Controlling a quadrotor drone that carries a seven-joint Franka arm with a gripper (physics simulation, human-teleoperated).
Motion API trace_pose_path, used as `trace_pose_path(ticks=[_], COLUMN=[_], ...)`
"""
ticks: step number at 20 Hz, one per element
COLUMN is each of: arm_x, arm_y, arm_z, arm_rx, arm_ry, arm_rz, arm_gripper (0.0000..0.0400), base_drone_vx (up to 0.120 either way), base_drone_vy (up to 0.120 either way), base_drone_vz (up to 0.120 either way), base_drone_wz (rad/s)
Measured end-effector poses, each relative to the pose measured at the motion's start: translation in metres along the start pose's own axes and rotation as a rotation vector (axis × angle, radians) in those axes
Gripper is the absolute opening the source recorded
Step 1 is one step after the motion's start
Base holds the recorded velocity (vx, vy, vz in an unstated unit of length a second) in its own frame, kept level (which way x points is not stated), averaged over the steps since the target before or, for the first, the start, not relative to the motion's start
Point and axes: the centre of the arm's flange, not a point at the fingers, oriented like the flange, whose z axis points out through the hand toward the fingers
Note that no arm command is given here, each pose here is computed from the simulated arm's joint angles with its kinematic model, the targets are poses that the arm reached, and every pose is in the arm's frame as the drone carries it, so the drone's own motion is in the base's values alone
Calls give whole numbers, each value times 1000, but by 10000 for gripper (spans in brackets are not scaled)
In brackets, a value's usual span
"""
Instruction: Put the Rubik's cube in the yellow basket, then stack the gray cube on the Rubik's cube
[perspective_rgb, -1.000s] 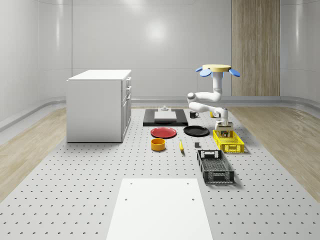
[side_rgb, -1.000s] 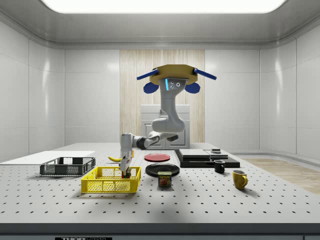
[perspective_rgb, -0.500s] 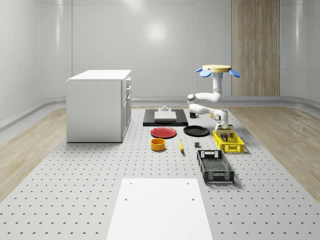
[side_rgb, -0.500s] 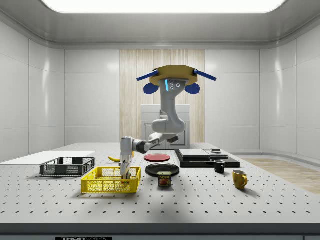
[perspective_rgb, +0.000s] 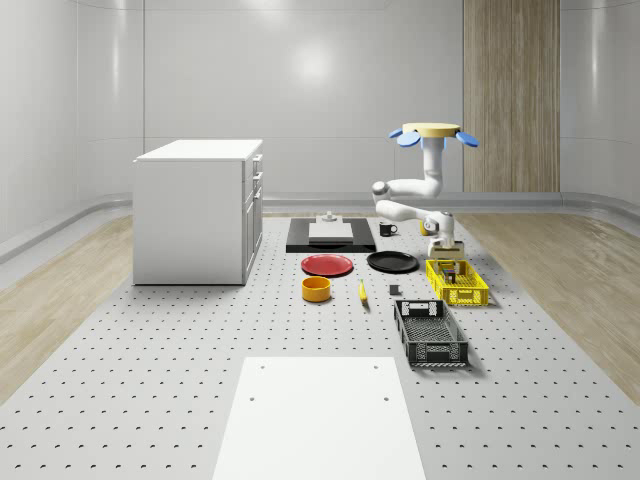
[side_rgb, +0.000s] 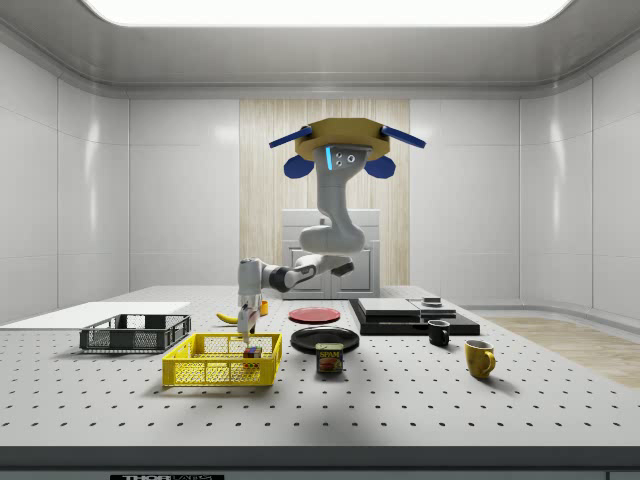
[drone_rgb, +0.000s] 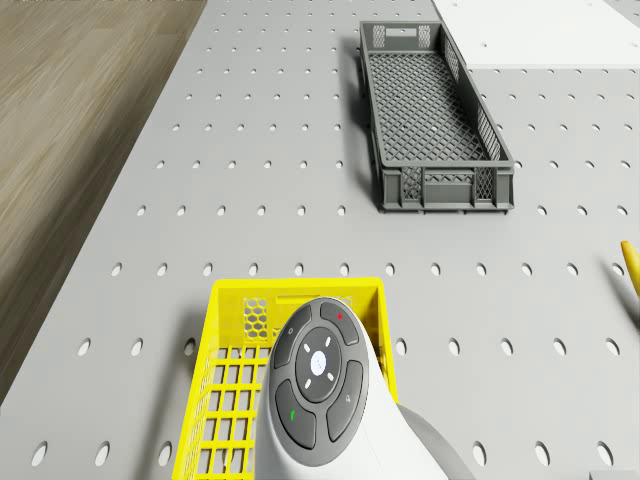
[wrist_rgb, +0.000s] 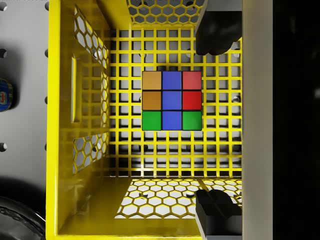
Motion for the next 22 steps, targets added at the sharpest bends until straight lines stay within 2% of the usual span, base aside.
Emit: trace_pose_path(ticks=[3, 22], arm_x=[0, 0], arm_y=[0, 0], arm_z=[0, -1], arm_rx=[0, 0], arm_ry=[0, 0], arm_rz=[0, 0], arm_gripper=[399, 400], base_drone_vx=[107, 0], base_drone_vy=[-120, -120], base_drone_vz=[80, 0], base_drone_wz=[0, 0])
